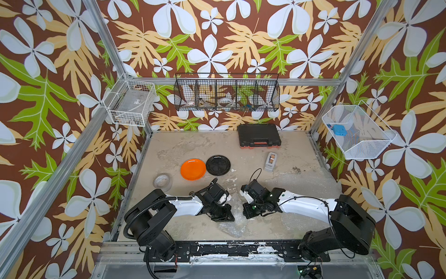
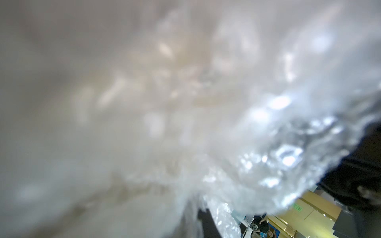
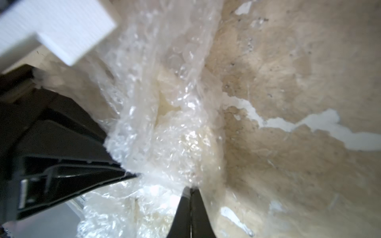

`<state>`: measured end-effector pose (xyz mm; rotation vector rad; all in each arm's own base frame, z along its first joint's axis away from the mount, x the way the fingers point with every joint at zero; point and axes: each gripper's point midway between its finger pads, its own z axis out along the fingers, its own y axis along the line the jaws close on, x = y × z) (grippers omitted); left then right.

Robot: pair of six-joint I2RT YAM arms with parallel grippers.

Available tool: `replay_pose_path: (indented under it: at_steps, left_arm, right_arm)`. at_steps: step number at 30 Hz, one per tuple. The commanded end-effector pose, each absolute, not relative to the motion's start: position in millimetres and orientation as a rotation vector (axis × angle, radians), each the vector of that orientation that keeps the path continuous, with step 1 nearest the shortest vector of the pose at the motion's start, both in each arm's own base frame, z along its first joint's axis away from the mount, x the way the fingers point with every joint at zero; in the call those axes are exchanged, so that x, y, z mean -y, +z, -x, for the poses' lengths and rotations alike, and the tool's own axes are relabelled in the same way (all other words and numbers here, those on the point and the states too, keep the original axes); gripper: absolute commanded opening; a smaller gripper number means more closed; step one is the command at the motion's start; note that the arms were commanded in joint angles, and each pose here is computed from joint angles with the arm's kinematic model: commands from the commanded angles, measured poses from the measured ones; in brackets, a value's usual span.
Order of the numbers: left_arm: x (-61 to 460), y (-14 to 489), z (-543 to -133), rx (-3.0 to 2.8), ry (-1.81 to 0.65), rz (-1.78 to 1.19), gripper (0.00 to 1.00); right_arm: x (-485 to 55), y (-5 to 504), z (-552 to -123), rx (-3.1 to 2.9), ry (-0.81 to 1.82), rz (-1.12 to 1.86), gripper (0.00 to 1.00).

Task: Wrap dinner plates in bubble wrap
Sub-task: Wrap the plate in the bubble wrap.

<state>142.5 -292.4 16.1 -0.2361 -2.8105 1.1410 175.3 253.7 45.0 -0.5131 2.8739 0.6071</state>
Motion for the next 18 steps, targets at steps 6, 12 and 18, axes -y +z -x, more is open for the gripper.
replay_pose_path:
  at_steps: [6, 12, 18]
  left_arm:
    - [266, -13, -135, 2.871, 0.92, 0.169, 0.1]
    - [268, -6, -139, 2.884, 0.946, 0.156, 0.1]
    - [277, 26, -154, 2.938, 1.02, 0.171, 0.13]
  right_arm:
    - [-296, 99, -162, -2.774, 1.069, 0.465, 0.17]
    - [-277, 42, -154, -2.919, 0.932, 0.422, 0.09]
    - [-232, -7, -159, -3.004, 0.529, 0.408, 0.03]
